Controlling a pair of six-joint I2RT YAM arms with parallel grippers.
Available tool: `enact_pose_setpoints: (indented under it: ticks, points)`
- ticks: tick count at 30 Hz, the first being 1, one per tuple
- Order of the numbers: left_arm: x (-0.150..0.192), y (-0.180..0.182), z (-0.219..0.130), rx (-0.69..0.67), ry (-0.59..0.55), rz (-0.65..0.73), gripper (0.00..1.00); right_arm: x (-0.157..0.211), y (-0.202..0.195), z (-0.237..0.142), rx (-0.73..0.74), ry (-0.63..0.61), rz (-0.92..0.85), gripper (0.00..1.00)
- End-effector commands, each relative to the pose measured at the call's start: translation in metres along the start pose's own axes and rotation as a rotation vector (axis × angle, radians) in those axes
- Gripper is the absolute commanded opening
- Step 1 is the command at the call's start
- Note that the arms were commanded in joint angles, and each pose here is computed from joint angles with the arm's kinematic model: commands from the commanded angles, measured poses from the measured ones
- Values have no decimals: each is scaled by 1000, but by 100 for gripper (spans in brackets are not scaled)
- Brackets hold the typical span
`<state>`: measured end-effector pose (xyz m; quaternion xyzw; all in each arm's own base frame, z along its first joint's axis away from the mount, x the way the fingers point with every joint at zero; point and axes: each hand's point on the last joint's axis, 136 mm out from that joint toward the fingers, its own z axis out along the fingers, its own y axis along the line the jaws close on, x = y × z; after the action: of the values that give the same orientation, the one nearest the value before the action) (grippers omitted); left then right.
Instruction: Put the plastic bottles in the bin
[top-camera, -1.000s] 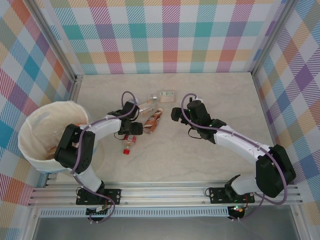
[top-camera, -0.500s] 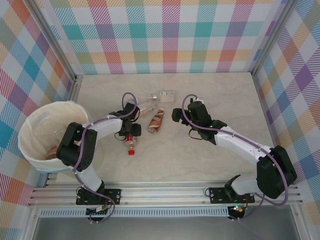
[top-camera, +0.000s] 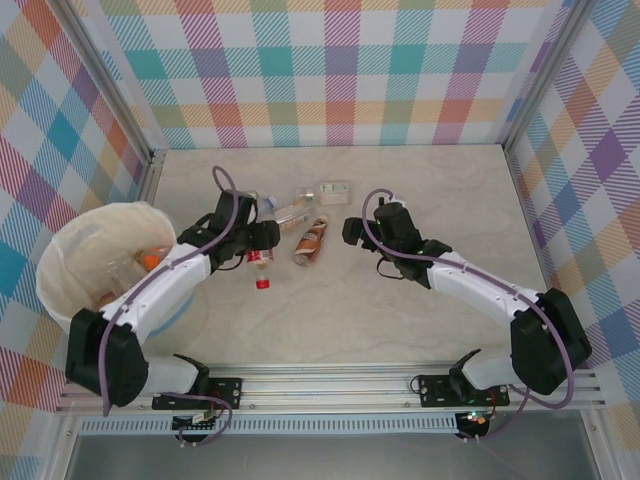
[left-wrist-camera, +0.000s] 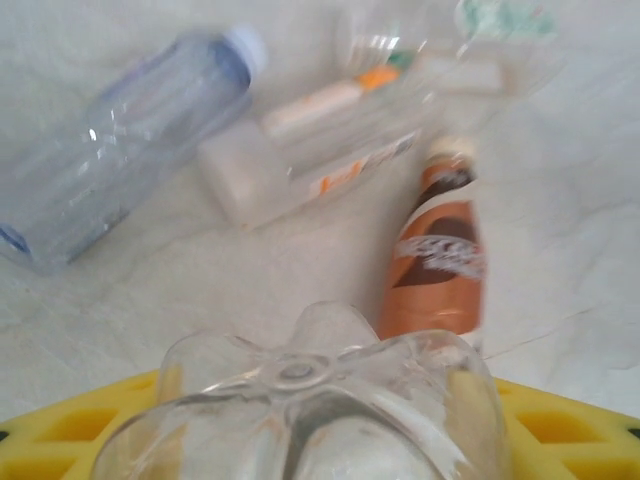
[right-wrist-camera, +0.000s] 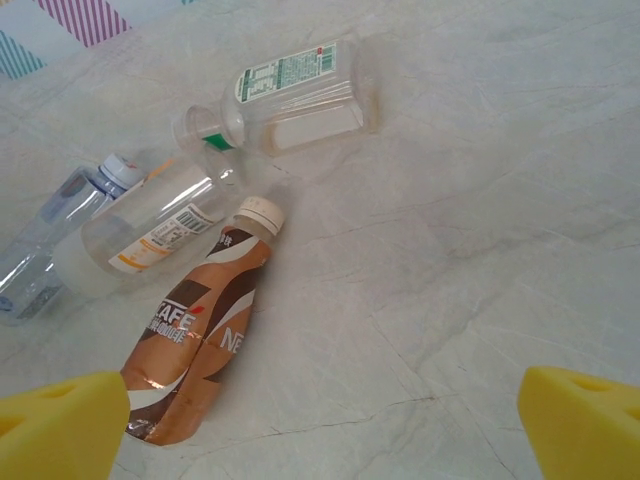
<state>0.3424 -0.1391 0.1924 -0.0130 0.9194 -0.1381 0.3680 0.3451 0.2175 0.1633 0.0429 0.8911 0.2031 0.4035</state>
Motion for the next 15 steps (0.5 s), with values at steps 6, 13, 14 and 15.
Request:
enact_pose_setpoints:
  ticks: [6,13,14,15]
  points:
    - [-71,-24,-107,162,-364,-21,43,-19,19,2,-71,-51,18,100]
    - [-95,-22,-179,152,-484,-9,42,-24,25,5,-94,-71,17,100]
    - [-98,-20,-188,138,-498,-11,41,-24,25,6,-96,-72,18,100]
    - [-101,-18,-197,127,-513,-13,41,-24,26,7,-98,-73,18,100]
